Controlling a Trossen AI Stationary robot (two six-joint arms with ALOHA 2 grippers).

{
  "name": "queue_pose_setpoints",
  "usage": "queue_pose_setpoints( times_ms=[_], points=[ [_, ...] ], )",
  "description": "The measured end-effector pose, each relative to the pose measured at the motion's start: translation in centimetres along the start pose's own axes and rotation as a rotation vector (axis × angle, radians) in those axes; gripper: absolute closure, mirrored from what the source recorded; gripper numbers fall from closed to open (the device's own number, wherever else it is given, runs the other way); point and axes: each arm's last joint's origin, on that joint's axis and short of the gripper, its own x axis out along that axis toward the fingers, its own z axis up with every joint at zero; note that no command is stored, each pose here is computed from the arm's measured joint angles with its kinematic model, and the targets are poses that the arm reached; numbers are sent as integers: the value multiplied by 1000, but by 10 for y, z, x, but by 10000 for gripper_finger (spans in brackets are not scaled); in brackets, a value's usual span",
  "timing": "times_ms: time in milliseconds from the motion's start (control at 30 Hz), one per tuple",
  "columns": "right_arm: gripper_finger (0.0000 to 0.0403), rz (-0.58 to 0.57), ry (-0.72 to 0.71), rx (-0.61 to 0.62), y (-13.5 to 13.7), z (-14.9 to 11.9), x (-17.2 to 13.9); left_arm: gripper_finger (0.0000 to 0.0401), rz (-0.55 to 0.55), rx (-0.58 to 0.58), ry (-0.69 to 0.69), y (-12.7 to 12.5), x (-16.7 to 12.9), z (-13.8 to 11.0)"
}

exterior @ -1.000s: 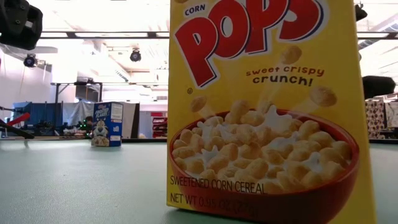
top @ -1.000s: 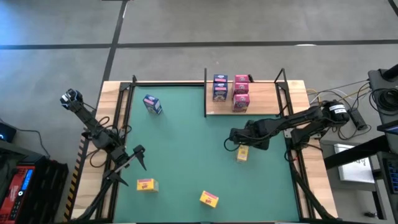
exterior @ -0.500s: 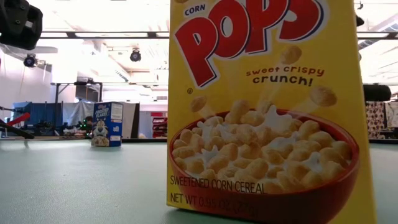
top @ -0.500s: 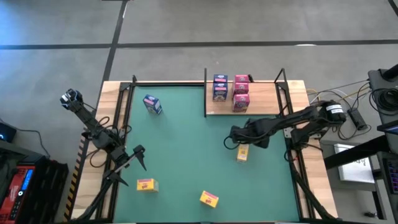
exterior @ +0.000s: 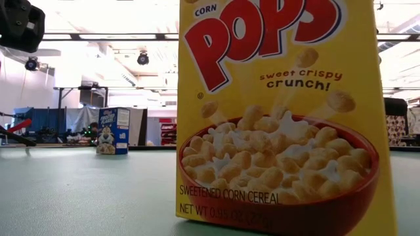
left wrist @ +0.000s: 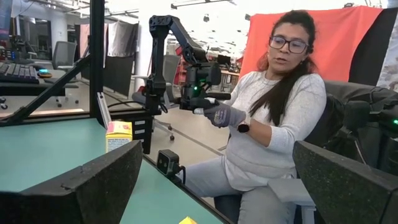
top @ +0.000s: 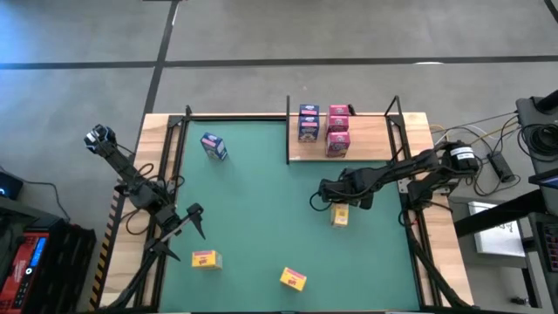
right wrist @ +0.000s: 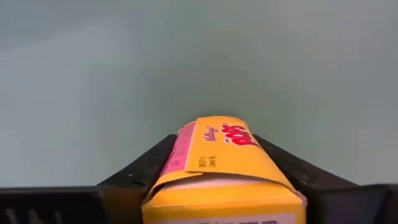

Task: Stack cereal on shelf
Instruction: Put the right yellow cereal box onto the shelf

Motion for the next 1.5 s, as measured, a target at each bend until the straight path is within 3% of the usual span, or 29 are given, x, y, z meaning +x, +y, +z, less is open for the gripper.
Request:
queue_pose_setpoints(
  times_ms=[167,367,533,967,1233,1500],
  points=[
    [257,5,2,4,0,0,0,3,0,0,0,0,0,0],
    [260,66,-58,-21,4,0,-1,3,0,0,0,0,0,0],
    [260,161,-169,-113,11,0,-2,3,0,0,1,0,0,0],
    [260,395,-599,-492,36,-8,-16,3,0,0,1,0,0,0],
    [258,492,-725,-574,54,-13,-17,3,0,0,1,0,0,0],
    [257,478,-830,-635,66,-22,6,3,1,0,5,0,0,-1]
  ],
)
